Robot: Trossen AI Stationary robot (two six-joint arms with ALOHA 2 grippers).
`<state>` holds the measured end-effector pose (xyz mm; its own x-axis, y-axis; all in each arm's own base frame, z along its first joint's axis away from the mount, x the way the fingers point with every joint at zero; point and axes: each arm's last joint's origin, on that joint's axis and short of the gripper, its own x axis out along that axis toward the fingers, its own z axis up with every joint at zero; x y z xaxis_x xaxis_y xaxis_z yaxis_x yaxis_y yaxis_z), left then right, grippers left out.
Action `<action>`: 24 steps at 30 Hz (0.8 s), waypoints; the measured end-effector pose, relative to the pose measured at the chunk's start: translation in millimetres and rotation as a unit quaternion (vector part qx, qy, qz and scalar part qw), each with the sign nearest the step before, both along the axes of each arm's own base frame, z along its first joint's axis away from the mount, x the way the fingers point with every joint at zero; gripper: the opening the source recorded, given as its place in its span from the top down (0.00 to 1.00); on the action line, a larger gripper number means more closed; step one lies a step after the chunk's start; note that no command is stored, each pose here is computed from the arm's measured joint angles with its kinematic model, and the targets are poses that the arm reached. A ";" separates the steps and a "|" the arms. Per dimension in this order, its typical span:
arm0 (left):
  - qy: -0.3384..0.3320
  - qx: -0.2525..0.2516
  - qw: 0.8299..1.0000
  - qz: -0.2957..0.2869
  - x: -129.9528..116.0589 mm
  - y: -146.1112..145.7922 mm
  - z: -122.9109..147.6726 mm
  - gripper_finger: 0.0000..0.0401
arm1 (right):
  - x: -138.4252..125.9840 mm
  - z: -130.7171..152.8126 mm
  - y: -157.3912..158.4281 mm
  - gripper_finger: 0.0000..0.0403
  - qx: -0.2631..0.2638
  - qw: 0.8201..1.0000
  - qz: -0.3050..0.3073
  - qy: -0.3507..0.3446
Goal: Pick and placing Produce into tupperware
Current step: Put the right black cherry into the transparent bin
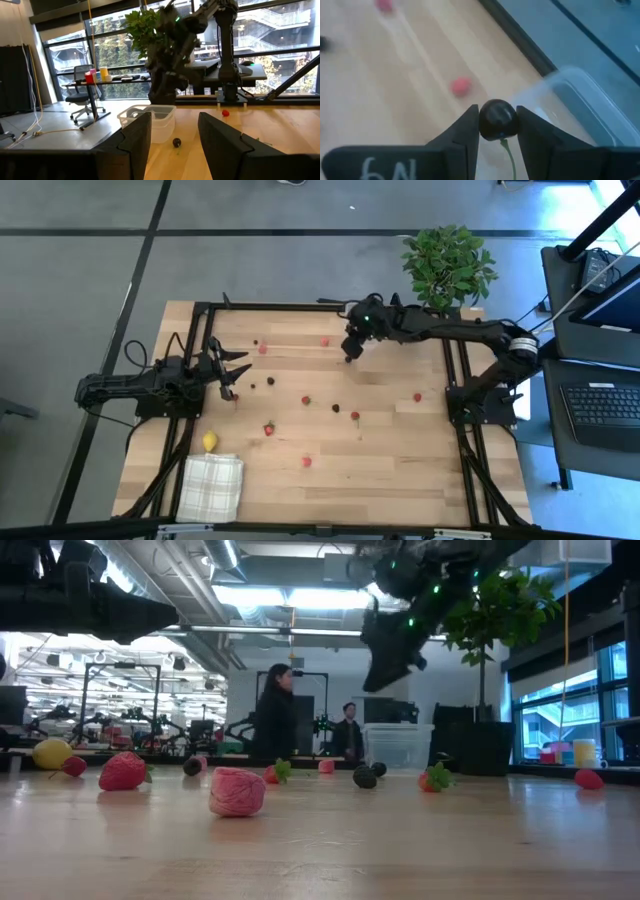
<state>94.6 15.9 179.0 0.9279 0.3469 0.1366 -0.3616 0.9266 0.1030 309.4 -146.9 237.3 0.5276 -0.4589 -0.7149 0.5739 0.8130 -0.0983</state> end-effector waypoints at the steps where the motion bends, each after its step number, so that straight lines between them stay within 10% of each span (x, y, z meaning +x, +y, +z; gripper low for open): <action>1: 0.000 0.000 1.000 0.000 0.0 0.0 0.2 0.61 | -0.3 -5.3 -5.3 0.72 0.003 1.000 -0.008 0.008; 24: 0.001 0.000 1.000 0.000 0.0 0.0 0.0 0.61 | -4.6 -83.9 -53.8 0.70 0.064 0.989 -0.072 0.112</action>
